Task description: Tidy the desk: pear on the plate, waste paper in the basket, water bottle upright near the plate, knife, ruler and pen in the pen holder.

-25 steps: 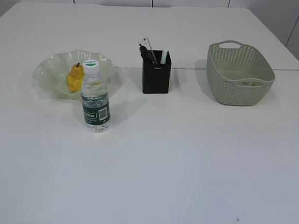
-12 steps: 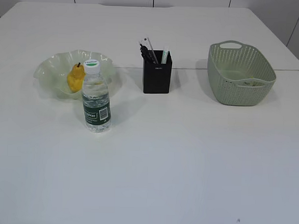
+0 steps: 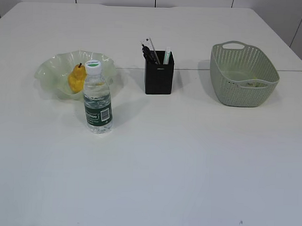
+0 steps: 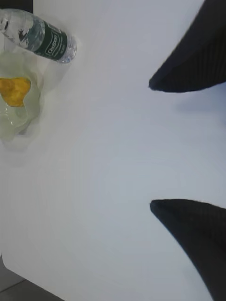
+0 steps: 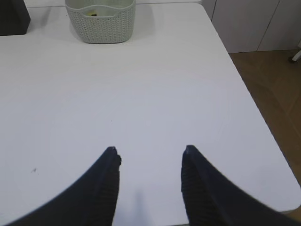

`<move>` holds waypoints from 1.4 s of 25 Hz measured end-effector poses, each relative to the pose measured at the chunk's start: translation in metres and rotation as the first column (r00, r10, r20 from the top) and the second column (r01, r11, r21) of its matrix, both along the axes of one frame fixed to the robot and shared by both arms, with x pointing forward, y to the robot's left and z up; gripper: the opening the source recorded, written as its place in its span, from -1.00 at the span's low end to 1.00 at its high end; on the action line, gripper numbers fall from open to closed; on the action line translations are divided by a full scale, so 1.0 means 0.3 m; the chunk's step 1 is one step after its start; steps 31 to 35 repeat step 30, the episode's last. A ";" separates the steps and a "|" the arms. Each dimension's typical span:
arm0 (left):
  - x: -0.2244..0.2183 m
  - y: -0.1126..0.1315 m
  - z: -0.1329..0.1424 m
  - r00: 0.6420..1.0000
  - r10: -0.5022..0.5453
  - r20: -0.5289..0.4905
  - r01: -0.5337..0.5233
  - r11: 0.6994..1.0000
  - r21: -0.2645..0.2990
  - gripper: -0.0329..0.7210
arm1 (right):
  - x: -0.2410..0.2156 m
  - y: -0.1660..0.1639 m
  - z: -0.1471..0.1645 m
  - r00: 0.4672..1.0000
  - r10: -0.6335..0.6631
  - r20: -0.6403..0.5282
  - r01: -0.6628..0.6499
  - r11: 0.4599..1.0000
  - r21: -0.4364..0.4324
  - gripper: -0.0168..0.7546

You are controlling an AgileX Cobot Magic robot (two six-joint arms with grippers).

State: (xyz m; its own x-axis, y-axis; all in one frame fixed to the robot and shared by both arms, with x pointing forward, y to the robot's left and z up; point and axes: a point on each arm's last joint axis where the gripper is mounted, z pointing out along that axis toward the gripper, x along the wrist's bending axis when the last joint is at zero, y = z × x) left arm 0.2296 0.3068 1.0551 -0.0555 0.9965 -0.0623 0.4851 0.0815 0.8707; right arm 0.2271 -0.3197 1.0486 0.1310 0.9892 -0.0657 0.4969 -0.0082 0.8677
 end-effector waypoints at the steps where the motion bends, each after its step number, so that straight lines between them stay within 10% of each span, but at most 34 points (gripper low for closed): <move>1: 0.000 0.000 0.000 1.000 0.009 0.000 -0.009 1.000 0.000 0.41 | 0.000 0.001 0.000 1.000 0.001 0.000 -0.001 1.000 0.002 -0.11; 35: -0.001 0.000 0.000 0.998 0.061 0.000 -0.061 0.998 0.006 0.28 | 0.000 0.015 -0.002 0.997 0.076 -0.016 -0.076 0.997 -0.033 -0.11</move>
